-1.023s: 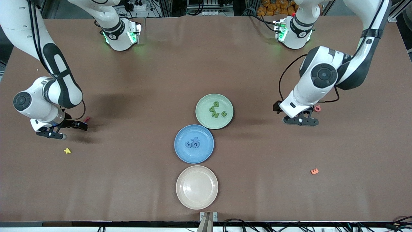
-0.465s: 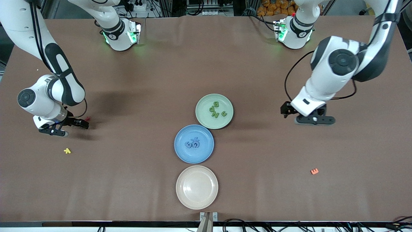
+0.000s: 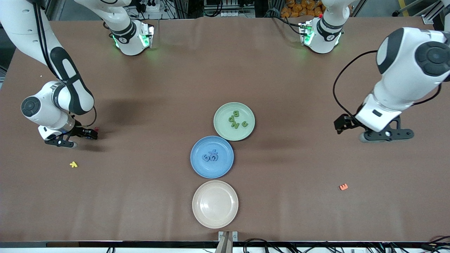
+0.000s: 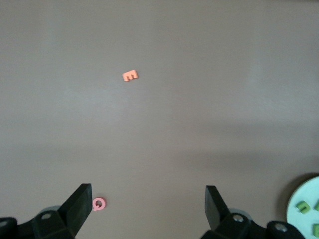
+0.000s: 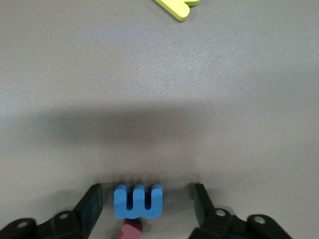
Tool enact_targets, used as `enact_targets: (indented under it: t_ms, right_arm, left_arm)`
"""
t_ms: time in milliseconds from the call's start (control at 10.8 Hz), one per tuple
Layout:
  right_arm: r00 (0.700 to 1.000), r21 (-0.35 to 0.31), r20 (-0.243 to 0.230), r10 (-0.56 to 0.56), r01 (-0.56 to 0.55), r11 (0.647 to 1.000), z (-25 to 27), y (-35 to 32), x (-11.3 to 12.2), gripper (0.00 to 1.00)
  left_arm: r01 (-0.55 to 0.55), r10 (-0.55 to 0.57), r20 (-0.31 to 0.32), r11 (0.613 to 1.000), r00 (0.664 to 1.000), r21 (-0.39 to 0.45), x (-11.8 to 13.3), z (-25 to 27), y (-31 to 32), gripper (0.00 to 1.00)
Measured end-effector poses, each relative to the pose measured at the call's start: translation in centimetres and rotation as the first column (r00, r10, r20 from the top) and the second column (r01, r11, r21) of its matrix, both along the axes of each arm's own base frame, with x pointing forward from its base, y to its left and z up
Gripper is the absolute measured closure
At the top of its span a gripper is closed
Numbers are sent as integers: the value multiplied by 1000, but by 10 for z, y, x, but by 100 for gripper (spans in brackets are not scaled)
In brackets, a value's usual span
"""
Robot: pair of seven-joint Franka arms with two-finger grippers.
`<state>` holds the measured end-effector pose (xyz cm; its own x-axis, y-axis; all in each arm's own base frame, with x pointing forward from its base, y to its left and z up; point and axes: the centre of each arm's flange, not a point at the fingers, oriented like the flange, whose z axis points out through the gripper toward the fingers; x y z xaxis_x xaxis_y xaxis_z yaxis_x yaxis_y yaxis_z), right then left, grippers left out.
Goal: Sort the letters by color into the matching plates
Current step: 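Lift the blue W with the right gripper while the left gripper retreats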
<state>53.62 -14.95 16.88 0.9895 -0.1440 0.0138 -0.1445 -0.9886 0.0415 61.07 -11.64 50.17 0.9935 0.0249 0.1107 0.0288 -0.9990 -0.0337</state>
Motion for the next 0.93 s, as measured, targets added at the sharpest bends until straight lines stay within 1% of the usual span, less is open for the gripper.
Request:
enact_targets:
  t_ms: [93, 372, 465, 558, 651, 744, 837, 930]
  right_arm:
    - [1000, 0, -1, 1, -1, 1000, 0, 0, -1, 21]
    - [1000, 1, 1, 3, -3, 1000, 1, 1, -1, 26]
    - [1000, 2, 1, 4, -4, 1000, 2, 1, -1, 30]
    - [1000, 3, 0, 6, -6, 1000, 2, 2, -2, 31]
    - [1000, 3, 1, 14, -14, 1000, 3, 3, -3, 38]
    - [1000, 4, 1, 20, -20, 1000, 4, 3, -4, 40]
    - [1000, 4, 1, 24, -24, 1000, 4, 3, -4, 47]
    - [1000, 5, 2, 25, -25, 1000, 5, 3, -5, 49]
  left_arm:
    - [-31, 31, 0, 1000, 1000, -1, 4, 0, 20, 0]
    - [-89, 89, -13, 996, 996, 7, 7, 13, 54, 0]
    - [-99, 99, -12, 995, 995, 10, 7, 22, 58, 0]
    - [-116, 116, -9, 993, 993, 19, 8, 30, 66, 0]
    - [-123, 123, -5, 991, 992, 46, 8, 36, 77, 0]
    - [-107, 108, -15, 992, 994, 62, 4, 42, 84, 0]
    - [-89, 91, -39, 994, 995, 60, -5, 52, 86, 0]
    - [-71, 75, -71, 996, 995, 54, -18, 63, 86, 0]
